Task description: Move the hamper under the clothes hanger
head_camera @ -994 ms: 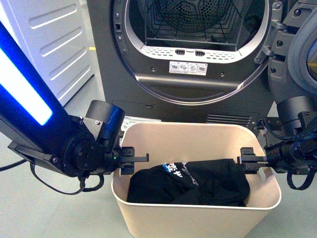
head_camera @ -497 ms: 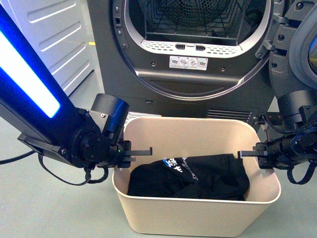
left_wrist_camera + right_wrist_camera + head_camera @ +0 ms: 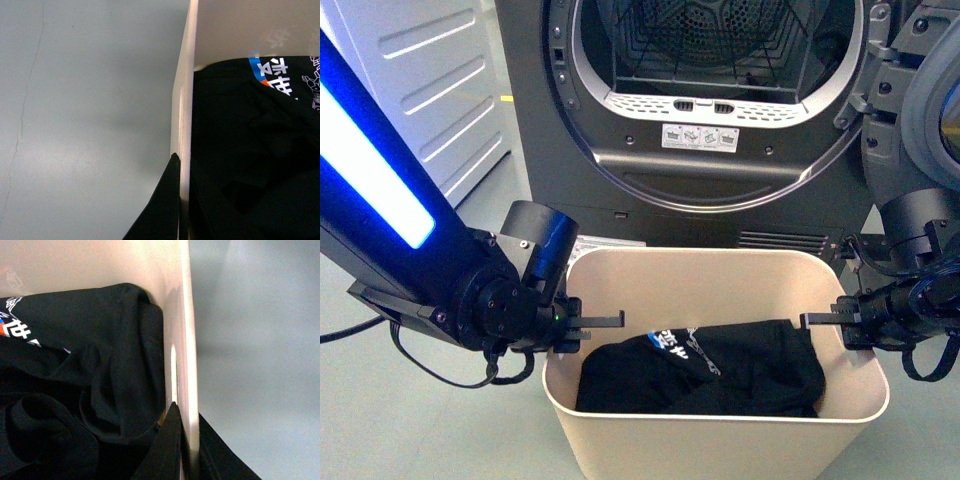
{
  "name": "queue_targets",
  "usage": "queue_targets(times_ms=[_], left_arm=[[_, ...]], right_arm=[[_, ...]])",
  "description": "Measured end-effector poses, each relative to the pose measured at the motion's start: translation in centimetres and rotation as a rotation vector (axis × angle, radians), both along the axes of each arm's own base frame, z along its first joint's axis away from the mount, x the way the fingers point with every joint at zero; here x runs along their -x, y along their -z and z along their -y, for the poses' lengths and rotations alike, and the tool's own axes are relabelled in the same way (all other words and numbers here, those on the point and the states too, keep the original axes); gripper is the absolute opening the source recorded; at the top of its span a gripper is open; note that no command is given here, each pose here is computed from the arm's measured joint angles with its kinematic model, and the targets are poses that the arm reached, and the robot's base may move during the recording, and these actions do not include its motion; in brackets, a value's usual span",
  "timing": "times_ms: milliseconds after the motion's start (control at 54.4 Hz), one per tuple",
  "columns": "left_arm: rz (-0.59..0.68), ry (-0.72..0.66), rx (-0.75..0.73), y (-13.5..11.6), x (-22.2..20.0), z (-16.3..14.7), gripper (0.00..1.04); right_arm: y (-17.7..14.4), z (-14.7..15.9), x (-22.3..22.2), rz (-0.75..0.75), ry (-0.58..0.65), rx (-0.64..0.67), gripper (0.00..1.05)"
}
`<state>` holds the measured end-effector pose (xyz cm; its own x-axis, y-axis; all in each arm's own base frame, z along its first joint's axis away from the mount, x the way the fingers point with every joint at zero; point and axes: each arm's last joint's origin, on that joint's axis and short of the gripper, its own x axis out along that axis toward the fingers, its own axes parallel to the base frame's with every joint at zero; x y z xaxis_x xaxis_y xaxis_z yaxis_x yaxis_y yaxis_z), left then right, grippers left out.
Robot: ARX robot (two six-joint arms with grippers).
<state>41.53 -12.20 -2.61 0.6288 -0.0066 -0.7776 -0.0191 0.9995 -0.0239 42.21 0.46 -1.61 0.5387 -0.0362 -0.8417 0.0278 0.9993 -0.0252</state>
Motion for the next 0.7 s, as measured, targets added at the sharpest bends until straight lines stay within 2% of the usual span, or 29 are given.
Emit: queue_targets(times_ms=[386, 699], left_arm=[[0.06, 0.009, 0.0, -4.0, -0.5, -0.1, 0.04], [0.072, -0.01, -0.032, -5.0, -0.5, -0.4, 0.04]], right_arm=[[-3.0, -0.1, 0.3, 0.054, -0.014, 0.008, 0.03], [-3.0, -0.4, 0.8, 0.06, -0.026, 0.002, 0.03]])
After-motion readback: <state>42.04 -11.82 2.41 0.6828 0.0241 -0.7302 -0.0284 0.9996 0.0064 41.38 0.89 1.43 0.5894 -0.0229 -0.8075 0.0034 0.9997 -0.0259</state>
